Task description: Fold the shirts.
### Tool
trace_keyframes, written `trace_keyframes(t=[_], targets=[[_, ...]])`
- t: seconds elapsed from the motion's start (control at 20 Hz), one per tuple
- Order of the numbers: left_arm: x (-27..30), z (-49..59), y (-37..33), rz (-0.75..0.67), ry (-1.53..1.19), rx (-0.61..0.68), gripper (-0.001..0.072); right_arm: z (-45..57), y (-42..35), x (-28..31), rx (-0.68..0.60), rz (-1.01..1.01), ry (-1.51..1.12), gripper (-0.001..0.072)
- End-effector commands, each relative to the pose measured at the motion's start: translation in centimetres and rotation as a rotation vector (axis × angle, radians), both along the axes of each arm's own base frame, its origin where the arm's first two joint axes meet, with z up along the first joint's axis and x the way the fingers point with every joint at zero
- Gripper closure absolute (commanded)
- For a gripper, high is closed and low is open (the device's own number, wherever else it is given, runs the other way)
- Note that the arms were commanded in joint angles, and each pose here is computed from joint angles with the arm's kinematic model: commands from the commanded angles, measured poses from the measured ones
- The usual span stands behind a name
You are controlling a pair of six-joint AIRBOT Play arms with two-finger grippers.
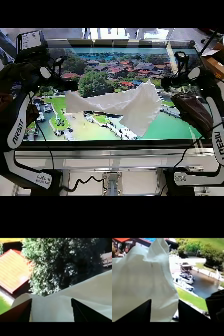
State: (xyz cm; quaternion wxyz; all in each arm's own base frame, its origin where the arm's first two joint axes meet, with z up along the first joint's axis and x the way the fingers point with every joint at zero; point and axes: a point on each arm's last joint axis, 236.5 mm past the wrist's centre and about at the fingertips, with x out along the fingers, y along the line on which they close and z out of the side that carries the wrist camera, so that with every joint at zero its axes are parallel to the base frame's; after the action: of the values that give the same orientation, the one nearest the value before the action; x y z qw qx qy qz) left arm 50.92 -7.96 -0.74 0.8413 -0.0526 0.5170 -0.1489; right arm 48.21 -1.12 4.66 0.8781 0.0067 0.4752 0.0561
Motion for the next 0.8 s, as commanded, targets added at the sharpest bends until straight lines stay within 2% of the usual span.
trace_keyframes(t=[0.0,0.15,0.25,0.35,0.45,0.55,0.65,0.75], targets=[[1.2,5.3,0.6,0.034,-0.064,-0.134,0.0126,5.3,-3.1,-3.2,-0.037,-0.055,-0.041,0.0353],[-0.7,13.6,1.6,-0.012,-0.138,-0.198,0.0127,9.0,-4.8,-10.5,-0.092,-0.038,0.041,0.0352],[-4.7,16.6,1.0,-0.116,-0.131,-0.160,0.0129,10.0,-4.6,-14.1,-0.059,-0.076,0.019,0.0351],[-7.7,16.6,2.1,-0.150,-0.070,-0.065,0.0132,6.9,-3.9,-17.7,-0.009,-0.110,0.070,0.0350],[-8.6,13.9,3.8,-0.120,-0.017,0.001,0.0130,0.3,-1.6,-21.6,0.116,-0.133,0.212,0.0299],[-9.3,9.3,2.4,-0.100,0.055,-0.091,0.0129,-4.1,2.7,-22.5,0.319,-0.132,0.247,0.0288],[-9.8,4.7,1.0,-0.060,0.089,-0.180,0.0128,-5.7,4.4,-20.2,0.476,-0.225,0.143,0.0287],[-10.5,2.2,0.9,-0.026,0.121,-0.199,0.0128,-7.1,3.0,-19.2,0.462,-0.306,0.088,0.0287]])
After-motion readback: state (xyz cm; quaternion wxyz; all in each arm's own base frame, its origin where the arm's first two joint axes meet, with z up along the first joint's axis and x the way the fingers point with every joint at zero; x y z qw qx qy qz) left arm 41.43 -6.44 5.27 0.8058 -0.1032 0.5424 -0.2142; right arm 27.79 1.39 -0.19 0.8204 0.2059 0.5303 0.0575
